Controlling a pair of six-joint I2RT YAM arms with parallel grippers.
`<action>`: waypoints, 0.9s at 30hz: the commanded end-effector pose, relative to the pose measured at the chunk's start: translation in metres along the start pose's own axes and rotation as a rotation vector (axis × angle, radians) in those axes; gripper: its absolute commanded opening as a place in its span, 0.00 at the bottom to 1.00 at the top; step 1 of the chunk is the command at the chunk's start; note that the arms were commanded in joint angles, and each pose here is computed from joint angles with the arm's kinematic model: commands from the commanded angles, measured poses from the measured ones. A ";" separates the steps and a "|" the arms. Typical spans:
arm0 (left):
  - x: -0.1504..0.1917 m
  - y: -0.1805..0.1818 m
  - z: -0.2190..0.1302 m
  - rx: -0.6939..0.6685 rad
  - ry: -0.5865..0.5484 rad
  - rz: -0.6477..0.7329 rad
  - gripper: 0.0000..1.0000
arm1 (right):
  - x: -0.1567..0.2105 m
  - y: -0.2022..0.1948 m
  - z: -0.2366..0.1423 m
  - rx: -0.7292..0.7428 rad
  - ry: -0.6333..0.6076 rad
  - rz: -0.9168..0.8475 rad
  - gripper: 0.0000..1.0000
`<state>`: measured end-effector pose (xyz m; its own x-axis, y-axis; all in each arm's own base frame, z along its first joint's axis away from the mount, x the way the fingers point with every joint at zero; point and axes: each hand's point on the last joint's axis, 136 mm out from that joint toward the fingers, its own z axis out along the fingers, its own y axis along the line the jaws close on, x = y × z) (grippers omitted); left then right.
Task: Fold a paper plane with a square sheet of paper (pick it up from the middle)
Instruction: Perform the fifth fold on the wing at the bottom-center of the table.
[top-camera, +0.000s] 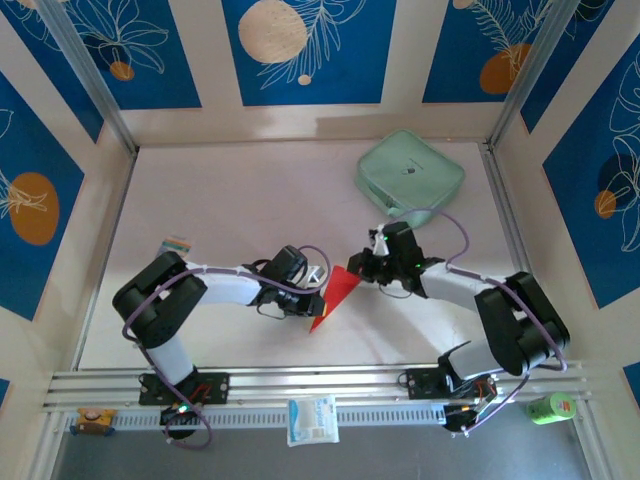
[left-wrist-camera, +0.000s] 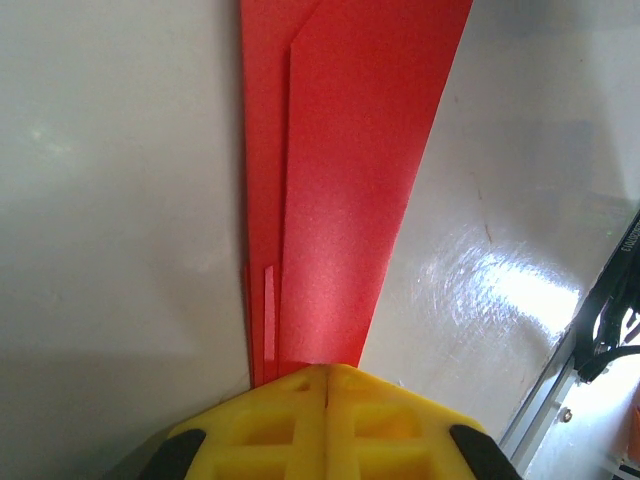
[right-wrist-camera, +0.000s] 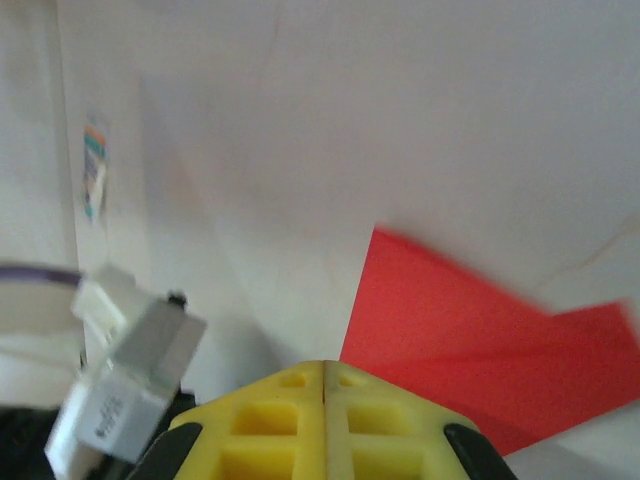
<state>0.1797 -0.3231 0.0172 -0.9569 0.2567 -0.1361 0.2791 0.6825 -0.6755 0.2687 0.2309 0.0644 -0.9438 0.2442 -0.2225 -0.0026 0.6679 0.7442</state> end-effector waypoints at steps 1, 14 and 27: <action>0.030 0.030 0.004 -0.096 0.090 -0.088 0.00 | 0.026 -0.012 0.015 0.035 0.088 0.043 0.03; 0.023 -0.015 -0.015 0.085 0.049 0.008 0.00 | 0.056 -0.078 0.032 0.248 0.163 0.187 0.00; 0.029 -0.023 -0.014 0.108 0.121 0.016 0.00 | 0.059 -0.082 0.030 0.279 0.177 0.192 0.00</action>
<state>0.1582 -0.3274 0.0548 -0.9387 0.3142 -0.1422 0.3067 0.5718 -0.7609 0.2442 0.2442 0.0126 -0.9733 0.2248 -0.0458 0.1275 0.6963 0.7064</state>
